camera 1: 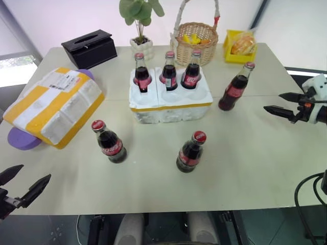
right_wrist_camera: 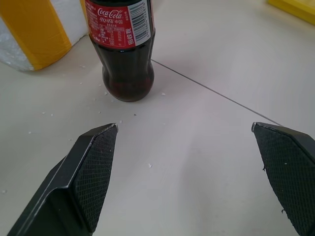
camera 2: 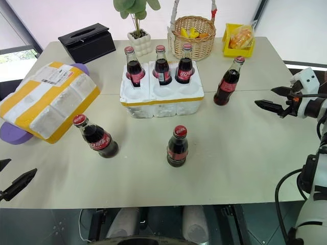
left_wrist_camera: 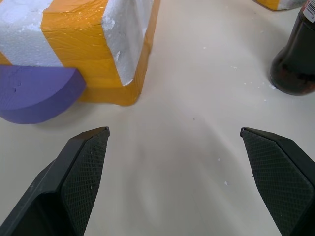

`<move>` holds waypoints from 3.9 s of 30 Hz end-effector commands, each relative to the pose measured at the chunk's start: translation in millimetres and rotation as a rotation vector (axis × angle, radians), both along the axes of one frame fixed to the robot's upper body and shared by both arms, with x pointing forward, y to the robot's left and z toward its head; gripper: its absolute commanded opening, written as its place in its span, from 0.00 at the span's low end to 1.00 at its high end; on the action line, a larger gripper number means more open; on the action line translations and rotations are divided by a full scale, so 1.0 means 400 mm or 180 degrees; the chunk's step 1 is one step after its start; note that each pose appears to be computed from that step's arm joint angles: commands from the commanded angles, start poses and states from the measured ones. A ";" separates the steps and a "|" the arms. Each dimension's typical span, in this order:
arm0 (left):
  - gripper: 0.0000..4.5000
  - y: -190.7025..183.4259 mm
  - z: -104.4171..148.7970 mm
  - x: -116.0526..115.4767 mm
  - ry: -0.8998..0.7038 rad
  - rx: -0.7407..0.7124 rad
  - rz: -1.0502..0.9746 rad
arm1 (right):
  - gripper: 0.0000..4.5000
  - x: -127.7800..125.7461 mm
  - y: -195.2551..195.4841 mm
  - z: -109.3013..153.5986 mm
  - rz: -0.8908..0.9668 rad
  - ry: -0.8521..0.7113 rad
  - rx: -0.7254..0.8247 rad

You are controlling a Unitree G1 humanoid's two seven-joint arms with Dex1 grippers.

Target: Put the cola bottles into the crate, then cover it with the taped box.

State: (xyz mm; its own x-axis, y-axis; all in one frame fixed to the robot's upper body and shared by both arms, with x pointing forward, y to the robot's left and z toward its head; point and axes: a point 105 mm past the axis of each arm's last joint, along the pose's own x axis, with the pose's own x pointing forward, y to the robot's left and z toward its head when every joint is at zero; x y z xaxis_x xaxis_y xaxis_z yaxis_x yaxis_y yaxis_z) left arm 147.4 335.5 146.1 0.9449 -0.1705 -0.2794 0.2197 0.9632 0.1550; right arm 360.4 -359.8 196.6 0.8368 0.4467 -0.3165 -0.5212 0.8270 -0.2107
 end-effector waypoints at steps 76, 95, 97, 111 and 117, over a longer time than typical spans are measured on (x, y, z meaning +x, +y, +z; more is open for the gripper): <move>0.99 -0.335 -0.016 0.294 0.0083 -0.0468 -0.2386 | 1.00 -0.251 0.232 0.226 0.2080 -0.0055 0.0287; 0.64 -0.339 0.000 0.298 0.0130 -0.0617 -0.2471 | 1.00 -0.309 0.313 0.268 0.2549 -0.0090 0.0376; 0.64 -0.336 0.005 0.300 0.0130 -0.0596 -0.2474 | 1.00 -0.310 0.317 0.265 0.2551 -0.0083 0.0361; 0.64 -0.362 0.297 0.390 -0.0340 -0.0586 -0.2886 | 1.00 -0.324 0.360 0.279 0.2687 -0.0196 0.0414; 0.64 -0.432 0.389 0.480 -0.0630 -0.0661 -0.3038 | 1.00 -0.312 0.368 0.269 0.2641 -0.0257 0.0450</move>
State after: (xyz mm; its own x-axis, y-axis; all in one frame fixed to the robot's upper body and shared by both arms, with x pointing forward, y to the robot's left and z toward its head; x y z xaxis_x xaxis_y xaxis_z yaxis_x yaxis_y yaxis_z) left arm 337.7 163.4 283.9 0.4104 -0.9107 -0.0461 0.9114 0.4080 0.0538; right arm 240.0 -214.4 294.2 0.2348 0.9552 -0.1803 -0.9672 0.2110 -0.1417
